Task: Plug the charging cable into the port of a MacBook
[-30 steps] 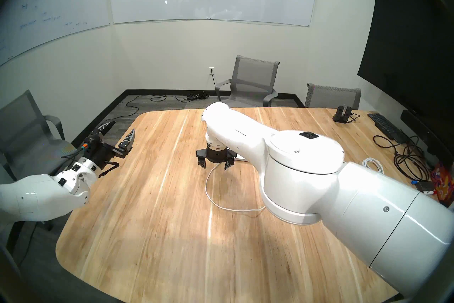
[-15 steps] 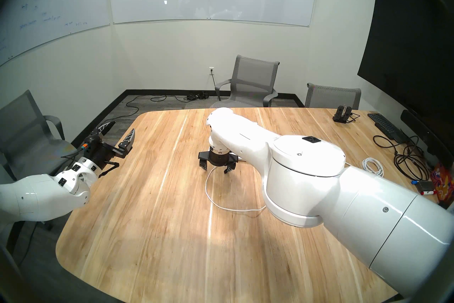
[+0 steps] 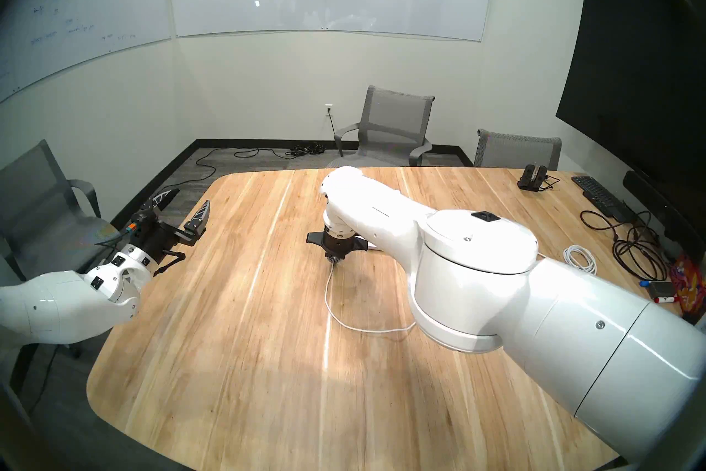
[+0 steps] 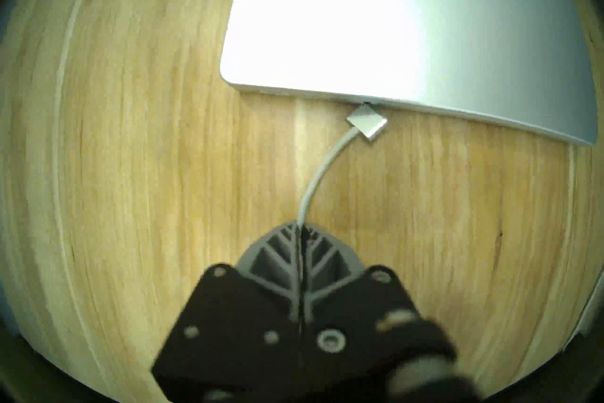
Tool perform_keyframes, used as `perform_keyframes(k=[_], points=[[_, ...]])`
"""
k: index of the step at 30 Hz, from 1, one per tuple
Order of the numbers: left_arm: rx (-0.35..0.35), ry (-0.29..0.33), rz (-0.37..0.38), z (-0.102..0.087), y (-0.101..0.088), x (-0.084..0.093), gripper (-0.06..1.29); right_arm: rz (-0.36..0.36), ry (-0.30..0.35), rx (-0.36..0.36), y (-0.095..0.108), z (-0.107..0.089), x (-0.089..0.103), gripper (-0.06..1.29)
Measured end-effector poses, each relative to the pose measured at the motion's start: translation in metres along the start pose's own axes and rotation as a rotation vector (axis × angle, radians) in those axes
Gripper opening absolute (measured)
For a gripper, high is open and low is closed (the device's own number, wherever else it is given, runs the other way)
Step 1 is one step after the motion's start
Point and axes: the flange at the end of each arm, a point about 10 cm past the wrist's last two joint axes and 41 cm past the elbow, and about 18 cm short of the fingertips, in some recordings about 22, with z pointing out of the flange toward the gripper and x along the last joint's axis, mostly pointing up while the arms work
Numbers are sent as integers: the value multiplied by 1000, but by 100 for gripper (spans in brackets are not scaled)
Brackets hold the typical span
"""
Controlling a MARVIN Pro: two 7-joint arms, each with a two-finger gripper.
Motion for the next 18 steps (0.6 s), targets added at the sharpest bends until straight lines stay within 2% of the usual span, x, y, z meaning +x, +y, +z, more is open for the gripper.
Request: perform_keyframes(k=[1,2,12,18], points=[[0,0,0,0,0,0,127,-3,3,-2,-1,0,0,34],[0,0,0,0,0,0,127,-6,7,-4,-1,0,0,-4],[0,0,0,0,0,0,127,-22,21,-1,-6,0,-1,-3],[0,0,0,0,0,0,127,-43,-9,9,-8,-1,-4,-3]])
